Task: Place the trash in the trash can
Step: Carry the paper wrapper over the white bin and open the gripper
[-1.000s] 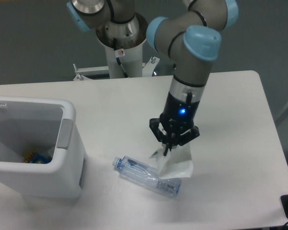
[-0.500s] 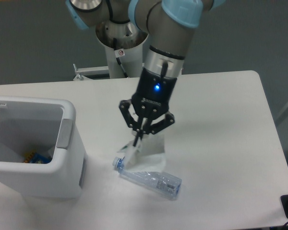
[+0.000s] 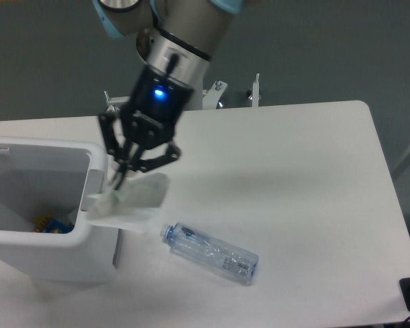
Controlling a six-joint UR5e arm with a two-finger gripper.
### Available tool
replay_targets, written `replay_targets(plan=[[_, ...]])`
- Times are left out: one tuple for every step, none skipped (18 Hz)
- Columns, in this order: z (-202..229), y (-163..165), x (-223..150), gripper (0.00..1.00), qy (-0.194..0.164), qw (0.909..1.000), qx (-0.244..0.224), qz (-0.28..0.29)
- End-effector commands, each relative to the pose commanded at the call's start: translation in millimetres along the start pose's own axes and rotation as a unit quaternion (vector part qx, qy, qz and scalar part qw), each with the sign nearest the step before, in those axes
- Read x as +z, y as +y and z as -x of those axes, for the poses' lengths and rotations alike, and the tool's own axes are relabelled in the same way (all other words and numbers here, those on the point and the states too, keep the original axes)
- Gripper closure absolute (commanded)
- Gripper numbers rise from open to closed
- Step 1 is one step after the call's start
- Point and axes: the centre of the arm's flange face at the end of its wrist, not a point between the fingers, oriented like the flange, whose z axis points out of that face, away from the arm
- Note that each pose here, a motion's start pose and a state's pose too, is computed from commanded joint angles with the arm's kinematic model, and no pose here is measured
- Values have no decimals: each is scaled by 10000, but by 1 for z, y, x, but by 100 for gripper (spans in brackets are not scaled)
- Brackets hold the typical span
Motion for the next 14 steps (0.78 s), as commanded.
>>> replay_targets(plan=[[-8,-1,5,94,60,10000,72,16],[-15,-1,10,92,74,9999,131,64],[-23,-1,17,89,62,9997,201,144],[-31,0,25,88,54,9994,249,235],[-39,2,34,82,5,9988,320,360],[-43,3,40,67,3,9985,340,419],[-44,4,44,60,33,9984,353,442],[-44,4,45,44,33,9984,360,433],[-43,3,46,31,28,9984,362,422],[-44,2,45,20,29,9985,364,408],[-43,3,46,15,25,9985,367,417],[-44,3,45,14,25,9985,359,417],[-44,3,45,13,25,9985,352,417],[-44,2,45,13,22,9985,364,411]])
